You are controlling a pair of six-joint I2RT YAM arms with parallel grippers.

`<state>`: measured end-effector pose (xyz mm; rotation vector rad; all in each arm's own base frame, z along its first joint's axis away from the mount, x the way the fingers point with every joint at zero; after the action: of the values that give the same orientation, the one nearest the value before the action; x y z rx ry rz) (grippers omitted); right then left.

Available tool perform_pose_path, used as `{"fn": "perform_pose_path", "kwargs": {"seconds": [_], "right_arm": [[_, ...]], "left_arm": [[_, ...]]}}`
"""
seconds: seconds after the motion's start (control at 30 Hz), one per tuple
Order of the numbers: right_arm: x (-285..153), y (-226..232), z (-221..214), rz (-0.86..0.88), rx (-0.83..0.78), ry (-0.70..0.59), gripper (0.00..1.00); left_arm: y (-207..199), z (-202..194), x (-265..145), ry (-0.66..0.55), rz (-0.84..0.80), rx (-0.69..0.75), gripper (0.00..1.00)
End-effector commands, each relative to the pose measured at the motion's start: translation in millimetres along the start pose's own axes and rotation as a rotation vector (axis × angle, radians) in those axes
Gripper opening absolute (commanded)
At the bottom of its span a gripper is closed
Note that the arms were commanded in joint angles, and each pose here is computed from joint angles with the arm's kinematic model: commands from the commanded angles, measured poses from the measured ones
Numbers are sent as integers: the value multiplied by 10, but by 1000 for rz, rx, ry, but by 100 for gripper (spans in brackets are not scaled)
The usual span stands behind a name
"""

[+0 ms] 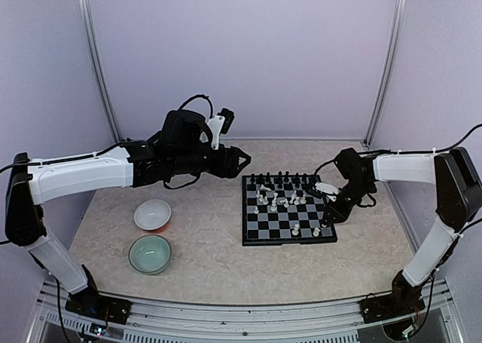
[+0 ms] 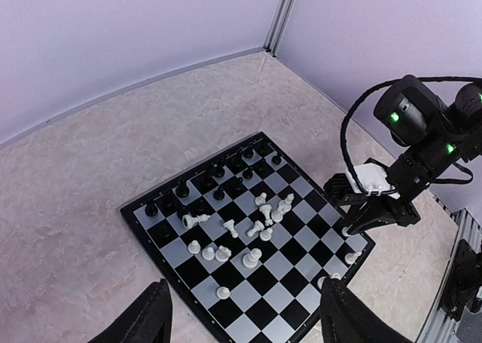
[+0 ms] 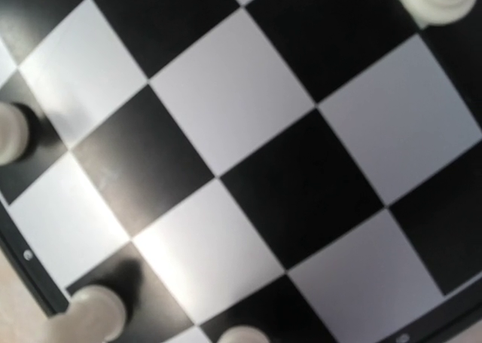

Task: Set up the chess pieces on the board
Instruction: Place the pawn at h2.

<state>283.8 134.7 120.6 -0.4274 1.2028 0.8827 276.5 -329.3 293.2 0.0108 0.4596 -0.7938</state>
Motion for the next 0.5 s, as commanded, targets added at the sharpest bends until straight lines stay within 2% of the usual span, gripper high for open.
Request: {"fn": "perform_pose_path", "kwargs": {"seconds": [0.0, 0.33, 0.47], "right_arm": [[3, 1, 67, -10, -21, -14, 16], [-8, -3, 126, 4, -23, -23, 17], [-105, 9, 208, 11, -45, -51, 20]], "left_arm": [[-55, 96, -3, -19, -8, 19, 67], [-57, 99, -2, -18, -10, 19, 67], [-58, 98, -3, -17, -10, 20, 67]]}}
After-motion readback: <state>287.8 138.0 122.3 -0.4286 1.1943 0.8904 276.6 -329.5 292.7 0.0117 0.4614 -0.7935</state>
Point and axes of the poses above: each gripper's point midway between its finger pads, its own x axis out along the fingers, its own y axis along the line the jaws close on, z = x × y, the point moved 8 cm from there along -x, back along the fingers, and after that the axes turned 4 degrees about x, right-handed, at the moved point
